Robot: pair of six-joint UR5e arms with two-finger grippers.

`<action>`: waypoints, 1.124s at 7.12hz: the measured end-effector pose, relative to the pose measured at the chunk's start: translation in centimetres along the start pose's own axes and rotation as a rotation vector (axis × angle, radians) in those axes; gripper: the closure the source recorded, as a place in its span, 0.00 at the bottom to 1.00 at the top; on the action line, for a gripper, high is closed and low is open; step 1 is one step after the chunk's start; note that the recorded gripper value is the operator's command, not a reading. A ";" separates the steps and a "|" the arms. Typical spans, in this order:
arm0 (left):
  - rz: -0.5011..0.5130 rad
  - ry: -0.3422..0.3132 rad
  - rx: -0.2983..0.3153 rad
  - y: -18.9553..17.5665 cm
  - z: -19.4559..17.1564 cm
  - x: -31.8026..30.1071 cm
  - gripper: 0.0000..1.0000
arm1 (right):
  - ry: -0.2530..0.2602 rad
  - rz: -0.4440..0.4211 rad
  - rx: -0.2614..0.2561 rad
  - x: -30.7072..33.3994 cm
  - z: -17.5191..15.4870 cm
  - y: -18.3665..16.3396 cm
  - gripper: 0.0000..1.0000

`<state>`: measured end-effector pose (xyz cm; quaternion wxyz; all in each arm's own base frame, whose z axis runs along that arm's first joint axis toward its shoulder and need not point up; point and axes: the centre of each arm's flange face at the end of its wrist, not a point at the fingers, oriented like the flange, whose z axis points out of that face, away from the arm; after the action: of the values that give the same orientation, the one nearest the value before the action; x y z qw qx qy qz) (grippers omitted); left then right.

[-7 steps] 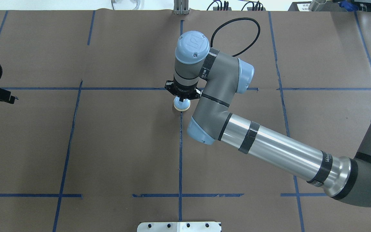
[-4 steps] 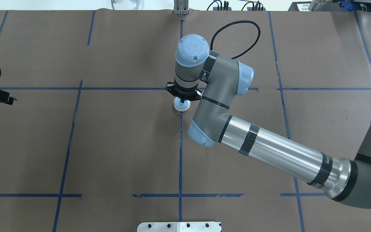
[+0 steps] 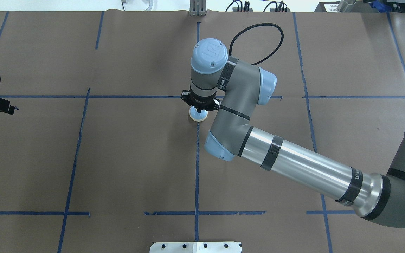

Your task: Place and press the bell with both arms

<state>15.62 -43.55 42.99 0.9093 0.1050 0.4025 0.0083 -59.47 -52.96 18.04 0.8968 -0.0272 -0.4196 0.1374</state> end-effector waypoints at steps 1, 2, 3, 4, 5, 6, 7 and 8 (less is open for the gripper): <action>0.000 0.000 0.000 0.0 0.0 0.0 0.00 | -0.018 0.012 0.003 1.2 -3.5 -0.7 0.99; 0.000 0.000 -0.001 0.0 0.1 0.0 0.00 | -0.043 0.020 0.001 4.6 -7.0 -1.1 0.88; -0.001 -0.001 -0.002 0.0 0.1 0.0 0.00 | -0.064 0.007 0.003 9.5 -9.4 -1.3 0.44; -0.001 -0.001 -0.002 0.0 0.1 0.0 0.00 | -0.070 -0.035 0.014 14.4 -11.0 -1.6 0.00; 0.001 -0.001 -0.005 0.0 0.2 -0.1 0.00 | -0.059 -0.089 0.023 19.7 -12.2 -2.3 0.00; 0.006 0.000 -0.011 0.1 0.3 -0.2 0.00 | -0.040 -0.147 0.023 25.4 -13.4 -3.4 0.00; 0.022 -0.002 -0.020 0.3 0.5 -0.5 0.00 | -0.022 -0.203 0.013 31.4 -14.8 -5.0 0.00; 0.079 -0.013 -0.035 0.9 0.8 -1.6 0.00 | -0.009 -0.254 0.004 37.7 -16.6 -6.8 0.00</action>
<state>15.20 -43.00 44.89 0.9125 0.1051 0.3920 0.0506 -22.32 -48.27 36.56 0.9052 0.0285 -0.4233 0.0235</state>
